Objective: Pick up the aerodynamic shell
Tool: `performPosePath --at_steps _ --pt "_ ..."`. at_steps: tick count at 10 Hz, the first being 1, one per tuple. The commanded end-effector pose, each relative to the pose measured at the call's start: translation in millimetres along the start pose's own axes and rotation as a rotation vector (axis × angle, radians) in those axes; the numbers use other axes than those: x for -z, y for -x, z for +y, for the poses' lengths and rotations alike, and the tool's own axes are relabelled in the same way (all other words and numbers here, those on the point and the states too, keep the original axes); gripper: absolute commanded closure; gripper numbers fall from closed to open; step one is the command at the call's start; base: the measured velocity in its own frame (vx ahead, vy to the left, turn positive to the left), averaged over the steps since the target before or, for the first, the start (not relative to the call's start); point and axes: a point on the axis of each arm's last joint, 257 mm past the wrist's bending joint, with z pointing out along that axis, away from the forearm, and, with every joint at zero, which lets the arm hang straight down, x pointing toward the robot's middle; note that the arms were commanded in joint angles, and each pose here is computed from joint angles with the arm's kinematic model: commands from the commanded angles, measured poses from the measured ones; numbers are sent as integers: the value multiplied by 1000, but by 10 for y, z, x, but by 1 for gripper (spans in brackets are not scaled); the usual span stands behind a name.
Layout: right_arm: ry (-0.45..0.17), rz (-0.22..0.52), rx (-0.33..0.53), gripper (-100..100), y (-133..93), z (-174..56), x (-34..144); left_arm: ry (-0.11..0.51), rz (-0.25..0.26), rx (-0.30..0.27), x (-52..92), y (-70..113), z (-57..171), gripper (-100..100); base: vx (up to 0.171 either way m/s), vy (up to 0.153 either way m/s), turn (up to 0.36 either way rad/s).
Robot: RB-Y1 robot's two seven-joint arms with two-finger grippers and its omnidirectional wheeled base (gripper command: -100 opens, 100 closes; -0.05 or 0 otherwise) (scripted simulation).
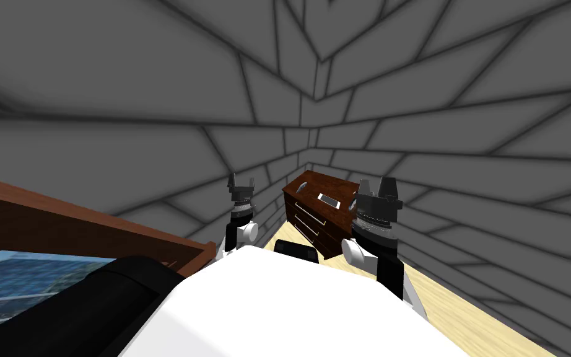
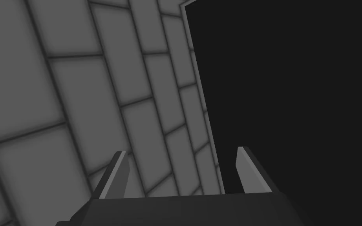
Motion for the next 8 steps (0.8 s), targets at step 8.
performPosePath --at_steps 8 --pt "24 293 108 -100 -398 -154 86 0 0 0 -1 -1 0 0 -67 1 168"
